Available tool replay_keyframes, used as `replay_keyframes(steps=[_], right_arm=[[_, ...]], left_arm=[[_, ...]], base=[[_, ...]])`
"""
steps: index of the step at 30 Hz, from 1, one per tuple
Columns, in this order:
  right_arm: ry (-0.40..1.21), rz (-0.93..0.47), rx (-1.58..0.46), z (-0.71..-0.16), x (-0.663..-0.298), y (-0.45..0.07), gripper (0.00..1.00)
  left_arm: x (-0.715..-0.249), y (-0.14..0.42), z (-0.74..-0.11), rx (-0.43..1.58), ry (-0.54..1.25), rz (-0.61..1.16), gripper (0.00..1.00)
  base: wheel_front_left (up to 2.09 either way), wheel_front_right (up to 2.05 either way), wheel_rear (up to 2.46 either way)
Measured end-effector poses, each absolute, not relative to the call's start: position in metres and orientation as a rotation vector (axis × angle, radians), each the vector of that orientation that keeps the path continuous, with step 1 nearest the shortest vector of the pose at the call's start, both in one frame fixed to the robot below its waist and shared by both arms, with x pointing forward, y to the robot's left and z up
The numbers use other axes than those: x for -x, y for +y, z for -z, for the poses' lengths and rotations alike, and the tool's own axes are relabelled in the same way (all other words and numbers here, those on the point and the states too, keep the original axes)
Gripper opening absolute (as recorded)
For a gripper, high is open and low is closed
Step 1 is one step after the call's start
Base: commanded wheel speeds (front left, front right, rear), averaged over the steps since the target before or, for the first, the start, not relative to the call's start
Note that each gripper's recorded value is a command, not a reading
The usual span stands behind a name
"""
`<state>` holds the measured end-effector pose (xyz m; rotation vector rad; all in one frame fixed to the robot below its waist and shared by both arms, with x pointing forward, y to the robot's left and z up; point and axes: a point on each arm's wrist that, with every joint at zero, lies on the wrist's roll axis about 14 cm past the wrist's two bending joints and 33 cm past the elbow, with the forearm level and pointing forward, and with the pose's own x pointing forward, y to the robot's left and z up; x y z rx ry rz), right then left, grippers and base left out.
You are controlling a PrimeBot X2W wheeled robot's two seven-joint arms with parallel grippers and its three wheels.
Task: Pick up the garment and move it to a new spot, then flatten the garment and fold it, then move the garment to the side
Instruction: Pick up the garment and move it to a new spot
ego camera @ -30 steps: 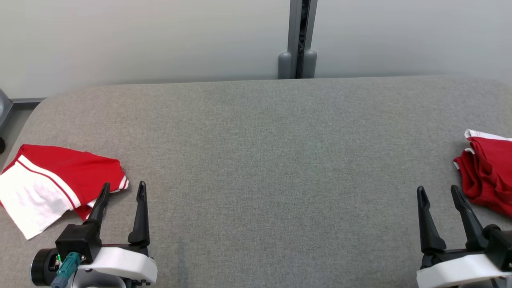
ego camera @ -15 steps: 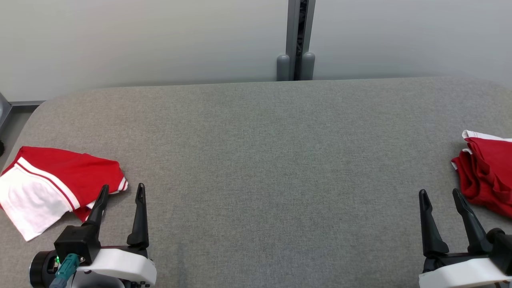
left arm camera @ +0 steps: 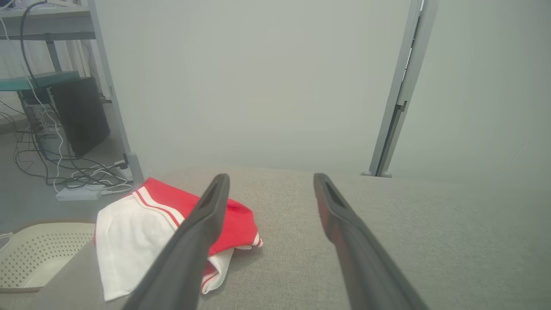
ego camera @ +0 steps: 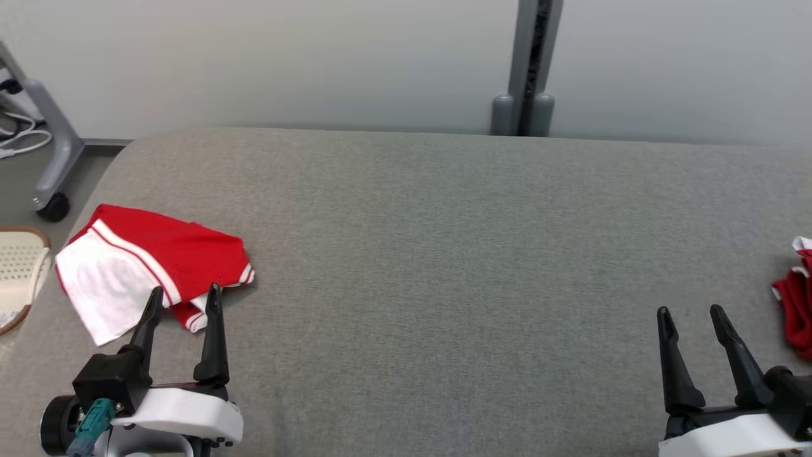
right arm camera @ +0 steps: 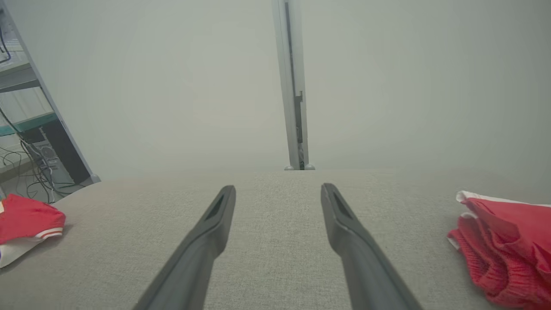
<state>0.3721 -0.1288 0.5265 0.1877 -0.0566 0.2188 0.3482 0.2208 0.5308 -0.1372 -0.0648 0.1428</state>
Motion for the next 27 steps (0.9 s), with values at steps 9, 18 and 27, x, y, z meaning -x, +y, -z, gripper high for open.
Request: replay_keyframes(steps=[9,18,27], right_arm=[[-0.033,-0.378,-0.199,-0.525,-0.383,-0.075,1.00],[-0.007,-0.512,-0.206,-0.522,-0.390,-0.028,1.00],[0.002,-0.528,-0.211,-0.519,-0.391,-0.022,1.00]], left_arm=[[-0.313,0.276,-0.537,0.149,-0.102,-0.334,1.00],[-0.277,0.312,-0.536,0.159,-0.119,-0.480,1.00],[-0.276,0.320,-0.535,0.165,-0.122,-0.502,1.00]], base=[[0.00,0.00,0.00],[0.00,0.00,0.00],[0.00,0.00,0.00]])
